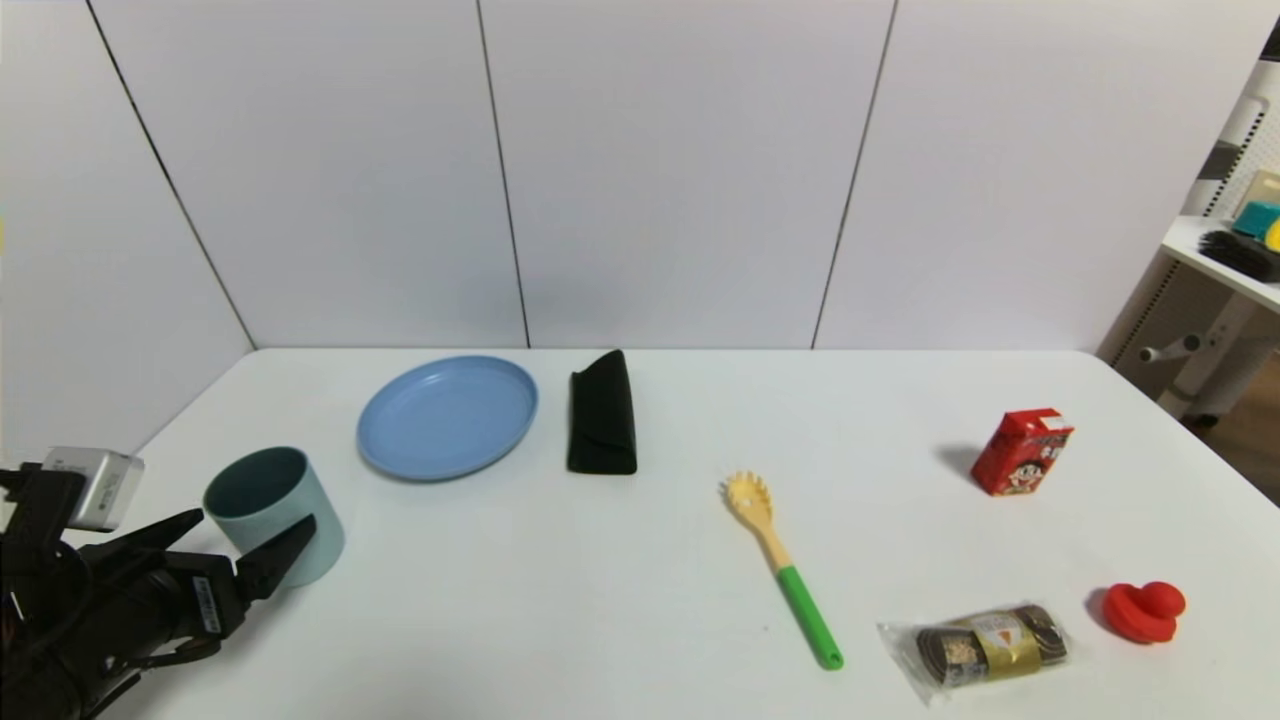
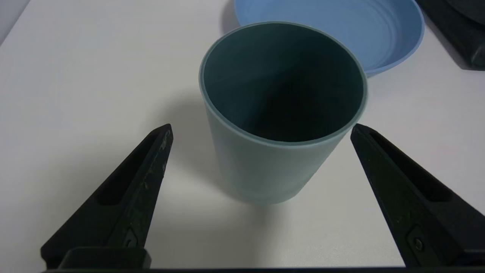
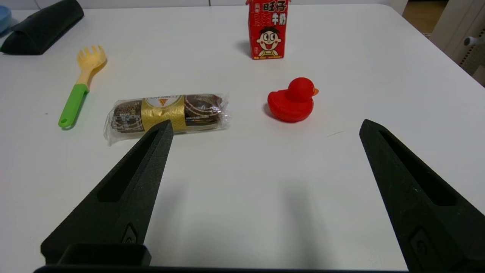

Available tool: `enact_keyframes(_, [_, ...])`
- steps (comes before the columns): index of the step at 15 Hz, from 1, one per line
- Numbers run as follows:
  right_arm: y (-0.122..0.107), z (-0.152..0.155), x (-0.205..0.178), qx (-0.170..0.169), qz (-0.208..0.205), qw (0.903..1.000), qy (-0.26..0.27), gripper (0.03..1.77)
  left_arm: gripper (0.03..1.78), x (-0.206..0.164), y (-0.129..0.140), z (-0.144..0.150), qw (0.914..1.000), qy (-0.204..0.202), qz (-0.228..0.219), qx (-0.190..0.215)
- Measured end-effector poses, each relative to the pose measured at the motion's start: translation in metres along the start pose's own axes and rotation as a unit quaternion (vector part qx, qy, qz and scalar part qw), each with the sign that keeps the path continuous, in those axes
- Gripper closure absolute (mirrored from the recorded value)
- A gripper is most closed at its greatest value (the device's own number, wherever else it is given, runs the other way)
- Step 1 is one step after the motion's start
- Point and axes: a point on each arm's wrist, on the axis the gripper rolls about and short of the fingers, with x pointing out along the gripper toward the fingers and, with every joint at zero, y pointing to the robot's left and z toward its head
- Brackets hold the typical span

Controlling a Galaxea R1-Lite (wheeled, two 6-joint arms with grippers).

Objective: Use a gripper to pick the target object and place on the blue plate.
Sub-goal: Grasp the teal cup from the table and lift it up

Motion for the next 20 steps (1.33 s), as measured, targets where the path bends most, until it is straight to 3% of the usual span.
enact_keyframes(12, [0.0, 0.0, 0.0, 0.0, 0.0, 1.0, 0.0, 0.1, 0.12, 0.027, 0.003, -0.007, 1.0, -0.001, -0.001, -0.001])
enact_keyframes(17, [0.0, 0.0, 0.0, 0.0, 0.0, 1.0, 0.0, 0.1, 0.12, 0.039, 0.004, -0.006, 0.9996, -0.027, -0.001, 0.002])
enact_keyframes(20, [0.0, 0.0, 0.0, 0.0, 0.0, 1.0, 0.0, 0.1, 0.15, 0.043, 0.004, -0.011, 0.9999, -0.015, -0.001, 0.0])
